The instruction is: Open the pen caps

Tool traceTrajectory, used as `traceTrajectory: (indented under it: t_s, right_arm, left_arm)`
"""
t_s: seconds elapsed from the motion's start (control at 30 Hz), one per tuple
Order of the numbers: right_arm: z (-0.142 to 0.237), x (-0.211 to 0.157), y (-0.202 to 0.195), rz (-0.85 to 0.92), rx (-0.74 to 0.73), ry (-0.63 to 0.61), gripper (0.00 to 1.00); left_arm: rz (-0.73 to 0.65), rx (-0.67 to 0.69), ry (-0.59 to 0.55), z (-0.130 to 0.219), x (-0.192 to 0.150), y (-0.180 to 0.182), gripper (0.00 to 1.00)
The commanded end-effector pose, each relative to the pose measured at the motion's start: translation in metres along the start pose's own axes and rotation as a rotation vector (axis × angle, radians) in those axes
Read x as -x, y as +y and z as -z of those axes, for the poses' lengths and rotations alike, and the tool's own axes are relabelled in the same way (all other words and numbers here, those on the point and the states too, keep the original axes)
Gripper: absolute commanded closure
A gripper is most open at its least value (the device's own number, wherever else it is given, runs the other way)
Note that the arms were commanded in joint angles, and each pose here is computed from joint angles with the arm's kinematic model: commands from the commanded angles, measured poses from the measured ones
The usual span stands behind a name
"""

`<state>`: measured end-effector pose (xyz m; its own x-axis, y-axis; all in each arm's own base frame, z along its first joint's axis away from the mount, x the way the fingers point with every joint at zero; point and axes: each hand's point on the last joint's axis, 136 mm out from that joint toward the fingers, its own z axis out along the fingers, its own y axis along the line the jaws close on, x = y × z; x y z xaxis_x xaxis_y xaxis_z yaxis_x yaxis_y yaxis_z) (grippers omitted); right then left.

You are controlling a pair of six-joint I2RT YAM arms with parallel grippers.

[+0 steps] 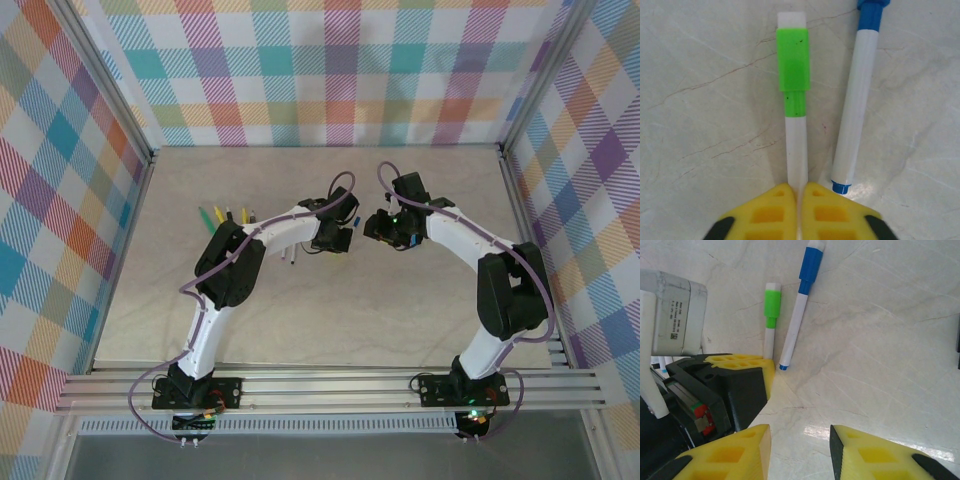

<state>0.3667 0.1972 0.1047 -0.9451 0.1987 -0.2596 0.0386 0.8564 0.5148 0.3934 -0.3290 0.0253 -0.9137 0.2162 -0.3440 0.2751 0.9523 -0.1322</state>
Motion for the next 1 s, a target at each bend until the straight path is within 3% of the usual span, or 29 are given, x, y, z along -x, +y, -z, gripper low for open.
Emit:
traceTrajectory:
  t_s: [0.0, 0.23, 0.5, 0.97]
  right_arm:
    - [-0.004, -0.005, 0.002, -0.013, 0.023, 0.013, 0.62]
    - [-0.012, -0.007, 0.006, -0.036, 0.069, 0.028, 0.62]
    - [-0.027, -0.008, 0.026, -0.092, 0.202, 0.076, 0.54]
    - [-0.036, -0.005, 0.044, -0.147, 0.322, 0.102, 0.53]
  left_arm:
    - [-0.033, 0.038, 0.082, -0.021, -0.03, 0.01, 1.0]
    - [-0.045, 0.002, 0.03, 0.01, -0.019, 0.015, 1.0]
    - [-0.05, -0.23, -0.048, 0.068, -0.002, -0.018, 1.0]
    - [-0.075, -0.36, -0.039, 0.093, -0.01, -0.037, 1.0]
